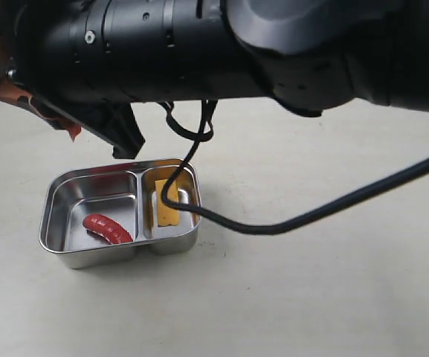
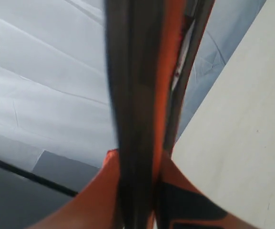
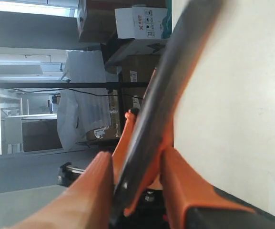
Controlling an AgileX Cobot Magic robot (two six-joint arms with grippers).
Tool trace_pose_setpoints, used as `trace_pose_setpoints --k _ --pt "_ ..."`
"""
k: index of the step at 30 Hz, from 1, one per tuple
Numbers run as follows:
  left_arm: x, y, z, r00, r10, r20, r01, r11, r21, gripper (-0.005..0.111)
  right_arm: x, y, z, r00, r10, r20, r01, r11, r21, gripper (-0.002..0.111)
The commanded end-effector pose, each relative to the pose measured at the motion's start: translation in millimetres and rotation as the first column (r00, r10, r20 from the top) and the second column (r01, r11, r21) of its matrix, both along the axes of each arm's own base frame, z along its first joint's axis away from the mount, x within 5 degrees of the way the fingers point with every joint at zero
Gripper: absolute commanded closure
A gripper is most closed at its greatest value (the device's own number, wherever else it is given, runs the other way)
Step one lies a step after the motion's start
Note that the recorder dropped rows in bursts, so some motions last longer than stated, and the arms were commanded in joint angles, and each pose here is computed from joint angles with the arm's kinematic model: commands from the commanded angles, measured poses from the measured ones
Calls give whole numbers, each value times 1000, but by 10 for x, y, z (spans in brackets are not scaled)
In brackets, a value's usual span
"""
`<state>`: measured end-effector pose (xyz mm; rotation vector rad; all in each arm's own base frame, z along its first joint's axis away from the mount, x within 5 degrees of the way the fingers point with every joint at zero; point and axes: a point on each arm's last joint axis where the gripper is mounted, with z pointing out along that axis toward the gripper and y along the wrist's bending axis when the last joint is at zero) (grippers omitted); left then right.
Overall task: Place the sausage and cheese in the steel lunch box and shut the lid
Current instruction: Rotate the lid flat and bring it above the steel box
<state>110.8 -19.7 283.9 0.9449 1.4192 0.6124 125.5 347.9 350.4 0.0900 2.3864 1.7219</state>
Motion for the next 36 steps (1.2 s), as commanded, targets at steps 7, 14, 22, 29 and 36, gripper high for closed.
trace_pose_setpoints --k 7,14,22,29,36 --pt "-46 -101 -13 993 -118 -28 118 992 34 107 -19 61 -97 999 32 6 -32 999 -40 78" --pt "-66 -149 -37 983 -172 -57 174 984 25 107 -10 50 -122 990 69 121 -58 994 -97 108" --pt "-127 -221 -60 961 -261 -88 263 965 11 107 -13 24 -179 959 154 238 -107 974 -200 109" --pt "-220 -286 -74 931 -346 -120 342 938 -47 79 -4 19 -187 945 169 278 -108 969 -223 109" --pt "-272 -278 -69 931 -340 -133 324 938 -127 47 207 -101 -238 955 160 250 -87 956 -279 109"
